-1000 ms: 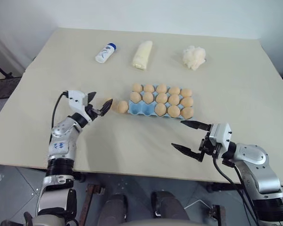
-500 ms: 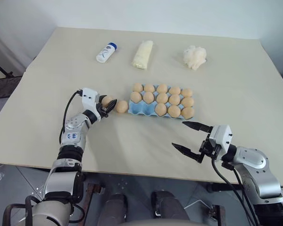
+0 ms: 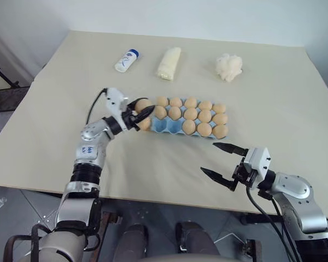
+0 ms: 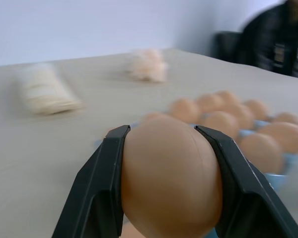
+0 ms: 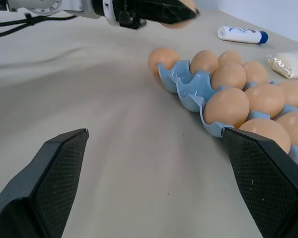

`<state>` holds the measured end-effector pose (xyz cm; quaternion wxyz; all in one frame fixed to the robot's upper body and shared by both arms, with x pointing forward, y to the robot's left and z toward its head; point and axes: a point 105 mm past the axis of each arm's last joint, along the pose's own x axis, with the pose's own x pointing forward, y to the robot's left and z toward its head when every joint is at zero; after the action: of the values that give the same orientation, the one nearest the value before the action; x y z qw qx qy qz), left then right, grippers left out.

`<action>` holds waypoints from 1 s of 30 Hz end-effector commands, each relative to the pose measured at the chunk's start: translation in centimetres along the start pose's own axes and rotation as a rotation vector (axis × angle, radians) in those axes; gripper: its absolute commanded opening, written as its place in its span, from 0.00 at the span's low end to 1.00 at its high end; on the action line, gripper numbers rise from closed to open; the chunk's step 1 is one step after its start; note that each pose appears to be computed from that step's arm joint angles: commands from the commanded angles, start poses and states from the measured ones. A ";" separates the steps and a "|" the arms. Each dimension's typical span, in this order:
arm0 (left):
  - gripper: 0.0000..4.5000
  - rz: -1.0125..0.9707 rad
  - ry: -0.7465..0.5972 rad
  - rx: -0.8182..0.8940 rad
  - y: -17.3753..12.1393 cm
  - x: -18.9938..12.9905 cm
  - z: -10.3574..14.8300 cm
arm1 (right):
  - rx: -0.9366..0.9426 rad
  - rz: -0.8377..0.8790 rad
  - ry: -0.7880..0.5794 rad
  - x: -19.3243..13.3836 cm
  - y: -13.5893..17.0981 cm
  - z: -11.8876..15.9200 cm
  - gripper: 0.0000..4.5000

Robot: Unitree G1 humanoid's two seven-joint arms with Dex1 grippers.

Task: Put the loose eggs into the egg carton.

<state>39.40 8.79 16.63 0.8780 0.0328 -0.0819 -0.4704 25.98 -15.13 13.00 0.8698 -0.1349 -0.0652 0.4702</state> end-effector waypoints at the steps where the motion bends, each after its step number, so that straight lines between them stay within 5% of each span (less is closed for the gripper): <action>1: 0.39 -0.073 0.032 0.066 -1.1 1.1 0.1 | -0.044 -0.013 -0.039 -0.2 -0.2 1.2 1.00; 5: 0.39 -0.075 0.052 0.043 -1.1 1.8 -0.6 | -0.047 -0.035 -0.042 -0.3 -0.3 1.3 1.00; 14: 0.99 -0.111 0.043 0.036 -1.6 1.3 -0.9 | -0.041 -0.053 -0.045 -0.3 -0.1 1.5 1.00; 24: 0.99 -0.026 0.113 0.059 0.3 0.3 -1.7 | -0.044 -0.063 -0.053 -0.3 -0.2 1.6 1.00; 30: 0.65 -0.040 0.152 0.040 -0.2 1.1 -2.5 | -0.043 -0.062 -0.061 -0.1 -0.2 1.7 1.00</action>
<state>40.15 8.47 13.71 0.8754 0.0799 -0.0188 -0.4765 25.86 -15.21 13.38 0.8813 -0.1329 -0.0785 0.4466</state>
